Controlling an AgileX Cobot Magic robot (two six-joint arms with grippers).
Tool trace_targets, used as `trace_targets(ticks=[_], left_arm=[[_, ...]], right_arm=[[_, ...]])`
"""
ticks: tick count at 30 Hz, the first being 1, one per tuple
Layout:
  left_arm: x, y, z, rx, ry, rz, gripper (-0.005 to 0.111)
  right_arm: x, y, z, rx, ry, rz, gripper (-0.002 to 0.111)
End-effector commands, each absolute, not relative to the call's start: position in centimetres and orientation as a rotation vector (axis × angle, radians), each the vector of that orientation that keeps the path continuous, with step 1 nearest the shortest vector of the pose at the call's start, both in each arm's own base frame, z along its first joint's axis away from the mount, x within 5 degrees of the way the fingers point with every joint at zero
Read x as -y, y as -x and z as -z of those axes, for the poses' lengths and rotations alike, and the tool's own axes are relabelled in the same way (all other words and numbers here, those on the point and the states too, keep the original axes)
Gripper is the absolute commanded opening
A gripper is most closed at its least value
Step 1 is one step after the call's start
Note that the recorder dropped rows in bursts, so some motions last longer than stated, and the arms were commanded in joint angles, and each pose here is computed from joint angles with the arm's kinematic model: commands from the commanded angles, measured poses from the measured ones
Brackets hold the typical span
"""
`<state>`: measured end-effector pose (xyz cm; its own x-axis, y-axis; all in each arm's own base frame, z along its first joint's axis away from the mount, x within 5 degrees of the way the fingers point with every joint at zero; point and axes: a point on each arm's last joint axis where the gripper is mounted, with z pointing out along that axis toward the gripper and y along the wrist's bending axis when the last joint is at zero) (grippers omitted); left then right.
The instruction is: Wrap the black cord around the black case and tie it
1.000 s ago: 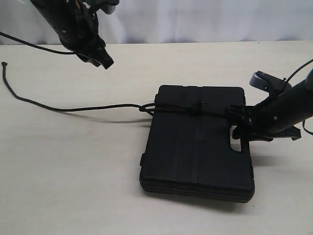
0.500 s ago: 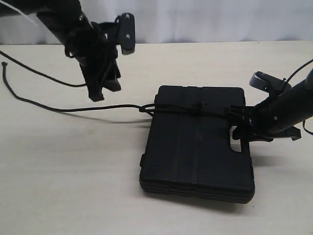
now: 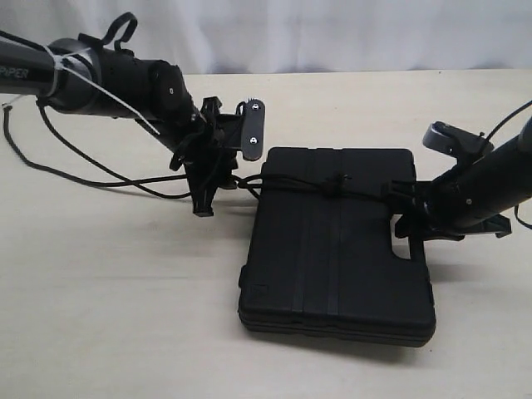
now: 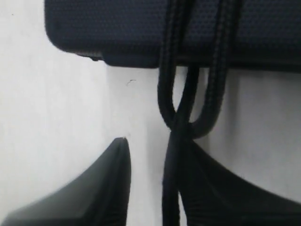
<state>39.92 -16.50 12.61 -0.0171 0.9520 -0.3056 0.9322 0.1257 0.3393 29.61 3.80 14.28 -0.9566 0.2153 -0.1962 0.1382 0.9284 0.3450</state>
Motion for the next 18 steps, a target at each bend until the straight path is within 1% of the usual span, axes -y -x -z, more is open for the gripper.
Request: trace_targets(ticks=[1, 3, 5, 6, 10, 11, 13, 18], left_arm=[[16.6, -39.9, -12.2, -1.959, -1.814, -0.056, 0.030], [16.6, -39.7, -12.7, -1.962, -1.819, -0.046, 0.019], [16.6, -39.4, -13.7, -1.965, -1.819, -0.031, 0.004], [16.5, -39.3, -14.3, -1.962, -1.820, -0.026, 0.000], [16.4, -38.7, -17.3, -1.967, -1.756, -0.019, 0.000], [16.4, -38.6, -18.1, -1.965, -1.731, -0.023, 0.000], [16.3, -38.4, -19.5, -1.953, -1.698, -0.031, 0.000], [16.1, -37.7, -21.8, -1.937, -1.678, -0.032, 0.000]], right_arm=[[-3.9, -29.6, -15.1, -2.843, -0.243, -0.513, 0.004], [-3.9, -29.6, -15.1, -2.846, -0.242, -0.515, 0.004], [-3.9, -29.6, -15.1, -2.849, -0.241, -0.517, 0.004], [-3.9, -29.6, -15.1, -2.849, -0.241, -0.517, 0.004], [-3.9, -29.6, -15.1, -2.847, -0.239, -0.513, 0.005], [-3.9, -29.7, -15.1, -2.845, -0.238, -0.513, 0.007], [-3.9, -29.7, -15.2, -2.845, -0.238, -0.513, 0.015], [-3.2, -30.0, -16.1, -2.893, -0.232, -0.559, 0.047]])
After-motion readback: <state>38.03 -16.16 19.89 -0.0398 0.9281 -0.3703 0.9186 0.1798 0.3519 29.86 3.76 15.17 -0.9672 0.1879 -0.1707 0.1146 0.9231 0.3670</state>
